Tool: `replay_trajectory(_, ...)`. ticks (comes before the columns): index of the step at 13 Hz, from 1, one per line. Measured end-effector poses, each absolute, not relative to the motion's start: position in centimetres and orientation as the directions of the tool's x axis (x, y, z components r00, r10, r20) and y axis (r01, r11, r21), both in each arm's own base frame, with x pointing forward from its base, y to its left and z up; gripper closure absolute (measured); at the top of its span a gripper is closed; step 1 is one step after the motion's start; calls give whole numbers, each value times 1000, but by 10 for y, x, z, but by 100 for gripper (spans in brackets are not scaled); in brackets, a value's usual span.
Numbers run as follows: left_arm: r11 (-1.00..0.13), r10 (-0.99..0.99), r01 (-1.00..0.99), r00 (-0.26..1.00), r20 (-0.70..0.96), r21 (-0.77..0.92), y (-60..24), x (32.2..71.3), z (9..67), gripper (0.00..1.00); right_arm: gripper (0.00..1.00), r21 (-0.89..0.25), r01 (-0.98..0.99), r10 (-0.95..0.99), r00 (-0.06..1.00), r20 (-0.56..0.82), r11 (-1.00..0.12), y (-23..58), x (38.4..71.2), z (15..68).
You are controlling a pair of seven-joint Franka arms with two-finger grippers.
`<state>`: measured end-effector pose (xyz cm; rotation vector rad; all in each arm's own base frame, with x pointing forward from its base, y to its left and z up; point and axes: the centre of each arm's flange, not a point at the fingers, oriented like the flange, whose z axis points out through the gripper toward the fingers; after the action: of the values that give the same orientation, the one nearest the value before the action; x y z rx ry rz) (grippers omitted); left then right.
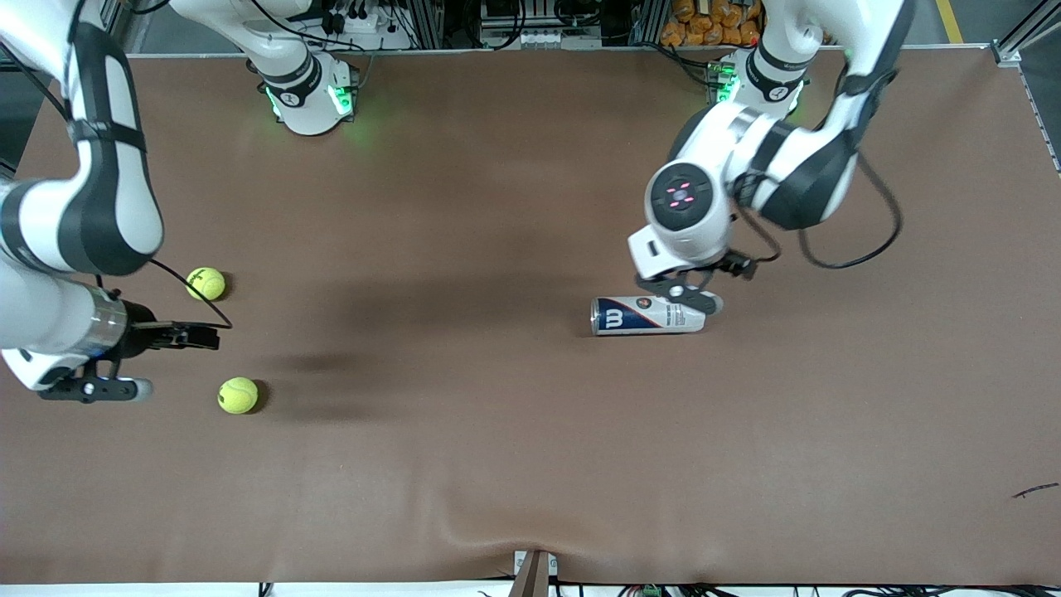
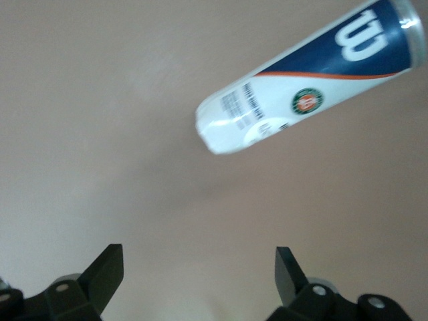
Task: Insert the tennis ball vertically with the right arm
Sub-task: 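Reach the right gripper to a tennis ball while the left gripper reaches the can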
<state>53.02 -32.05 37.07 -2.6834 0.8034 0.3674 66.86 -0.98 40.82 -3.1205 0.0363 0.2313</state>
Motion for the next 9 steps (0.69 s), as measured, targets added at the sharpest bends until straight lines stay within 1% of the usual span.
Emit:
replay_trajectory(2,-692,-622,-696,709,-333,-190,-336,533,347,0,0,-7,-28,-26,980,-200,-1000,-19,671,372)
replay_trajectory(3,-634,-683,-754,650,-333,-172,-341,535,338,0,0,-10,-5,-2,976,-218,-1000,-22,674,352)
replay_trajectory(4,-573,-738,-806,585,-336,-147,-345,536,329,0,0,-16,44,47,977,-208,-999,-23,679,334)
replay_trajectory(6,-453,-818,-885,460,-345,-104,-349,540,314,0,0,-29,195,197,969,-151,-980,-23,690,312)
replay_trajectory(7,-397,-846,-914,401,-352,-86,-349,541,306,0,0,-33,294,296,947,-125,-955,-23,694,308)
replay_trajectory(9,-299,-878,-952,301,-373,-67,-349,544,291,0,0,-28,490,491,868,-71,-871,-22,702,300)
